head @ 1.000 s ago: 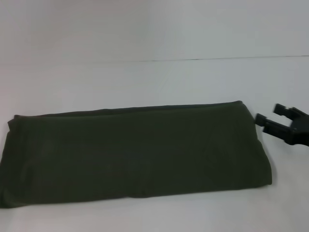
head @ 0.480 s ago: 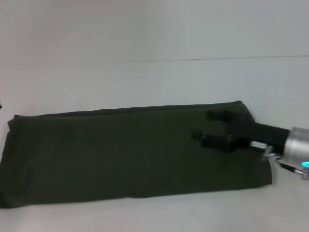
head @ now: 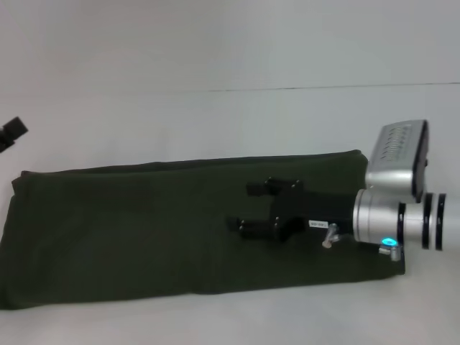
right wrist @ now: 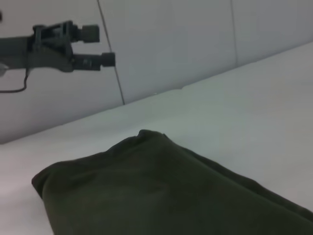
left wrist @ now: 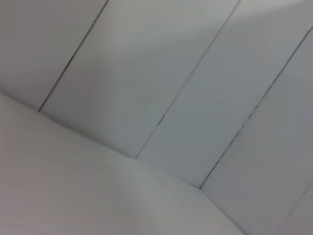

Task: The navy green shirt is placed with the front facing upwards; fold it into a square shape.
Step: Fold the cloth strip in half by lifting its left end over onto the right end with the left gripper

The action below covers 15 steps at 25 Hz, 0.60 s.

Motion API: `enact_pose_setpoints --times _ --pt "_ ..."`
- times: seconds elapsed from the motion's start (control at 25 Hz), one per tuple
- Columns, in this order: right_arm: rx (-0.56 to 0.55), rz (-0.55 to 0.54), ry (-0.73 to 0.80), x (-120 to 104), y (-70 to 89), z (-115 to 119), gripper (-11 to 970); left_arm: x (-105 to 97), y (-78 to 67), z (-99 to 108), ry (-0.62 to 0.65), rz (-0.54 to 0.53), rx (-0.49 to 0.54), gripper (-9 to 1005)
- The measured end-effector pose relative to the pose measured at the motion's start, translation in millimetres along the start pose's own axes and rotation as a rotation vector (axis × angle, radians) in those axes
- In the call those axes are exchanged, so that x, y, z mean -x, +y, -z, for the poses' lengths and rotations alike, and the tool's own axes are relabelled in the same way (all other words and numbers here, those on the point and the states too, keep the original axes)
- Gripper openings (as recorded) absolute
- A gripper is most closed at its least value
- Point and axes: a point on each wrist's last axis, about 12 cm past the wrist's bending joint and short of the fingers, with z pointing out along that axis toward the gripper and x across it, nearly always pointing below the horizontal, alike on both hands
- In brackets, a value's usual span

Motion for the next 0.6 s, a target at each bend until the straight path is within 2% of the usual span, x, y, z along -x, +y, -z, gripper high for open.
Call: enact_pose_setpoints --times 0.24,0.44,0.6 --pt "0.013 0.000 0.006 -0.8 3.8 -5.3 891 -3.7 1.9 3.6 0.130 -0.020 0.009 949" --pt "0.013 -0.003 0.007 -1.6 4.4 -5.8 891 1.7 6.5 9.4 0.244 -0.007 0.076 949" --pt "0.011 -0.004 0.005 -1.0 4.0 -6.0 891 9.8 10.5 9.7 0.383 0.018 0.168 948"
